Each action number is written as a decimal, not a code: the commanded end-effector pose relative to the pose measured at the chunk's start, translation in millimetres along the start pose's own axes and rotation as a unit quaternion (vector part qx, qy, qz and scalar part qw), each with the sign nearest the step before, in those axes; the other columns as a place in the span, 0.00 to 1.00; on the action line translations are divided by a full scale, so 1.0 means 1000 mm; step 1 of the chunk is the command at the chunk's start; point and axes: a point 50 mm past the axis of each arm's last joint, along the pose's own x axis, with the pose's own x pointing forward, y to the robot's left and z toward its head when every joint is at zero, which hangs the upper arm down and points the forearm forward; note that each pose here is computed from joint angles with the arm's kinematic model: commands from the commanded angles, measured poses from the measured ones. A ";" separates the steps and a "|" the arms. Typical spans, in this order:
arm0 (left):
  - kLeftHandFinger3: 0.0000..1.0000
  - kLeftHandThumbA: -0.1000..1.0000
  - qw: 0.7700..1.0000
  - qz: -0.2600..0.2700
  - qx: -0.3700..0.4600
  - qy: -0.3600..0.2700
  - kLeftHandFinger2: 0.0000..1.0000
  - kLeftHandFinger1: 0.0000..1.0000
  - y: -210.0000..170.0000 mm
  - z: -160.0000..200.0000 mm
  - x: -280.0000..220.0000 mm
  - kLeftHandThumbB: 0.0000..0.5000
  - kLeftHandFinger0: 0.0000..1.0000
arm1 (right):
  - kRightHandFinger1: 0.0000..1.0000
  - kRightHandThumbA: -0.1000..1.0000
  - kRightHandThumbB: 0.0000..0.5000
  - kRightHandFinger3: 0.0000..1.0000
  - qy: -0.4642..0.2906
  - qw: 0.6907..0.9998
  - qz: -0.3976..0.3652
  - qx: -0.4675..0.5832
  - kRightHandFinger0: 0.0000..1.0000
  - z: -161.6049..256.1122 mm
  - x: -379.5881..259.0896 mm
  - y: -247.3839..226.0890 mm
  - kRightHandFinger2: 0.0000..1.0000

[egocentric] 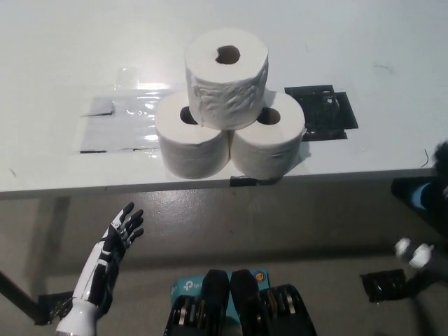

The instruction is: A few rolls of toilet paper are kept infront of the robot and the robot uses its right hand to lift one of the rolls and and places it on top of the other rolls to stack it.

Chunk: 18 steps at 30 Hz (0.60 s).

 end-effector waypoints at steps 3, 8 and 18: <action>1.00 1.00 1.000 0.006 -0.008 -0.006 1.00 1.00 0.004 0.002 -0.015 0.47 1.00 | 1.00 1.00 0.73 1.00 -0.026 0.996 -0.014 0.080 1.00 -0.038 0.000 0.055 1.00; 1.00 1.00 1.000 0.007 -0.014 -0.005 1.00 1.00 0.000 -0.001 -0.024 0.44 1.00 | 1.00 1.00 0.46 1.00 0.034 0.995 0.004 0.094 1.00 -0.087 0.003 0.069 1.00; 1.00 1.00 1.000 0.024 -0.014 -0.001 1.00 1.00 -0.002 -0.001 -0.032 0.33 1.00 | 1.00 1.00 0.22 1.00 0.083 0.993 -0.014 0.083 1.00 -0.135 -0.009 0.072 1.00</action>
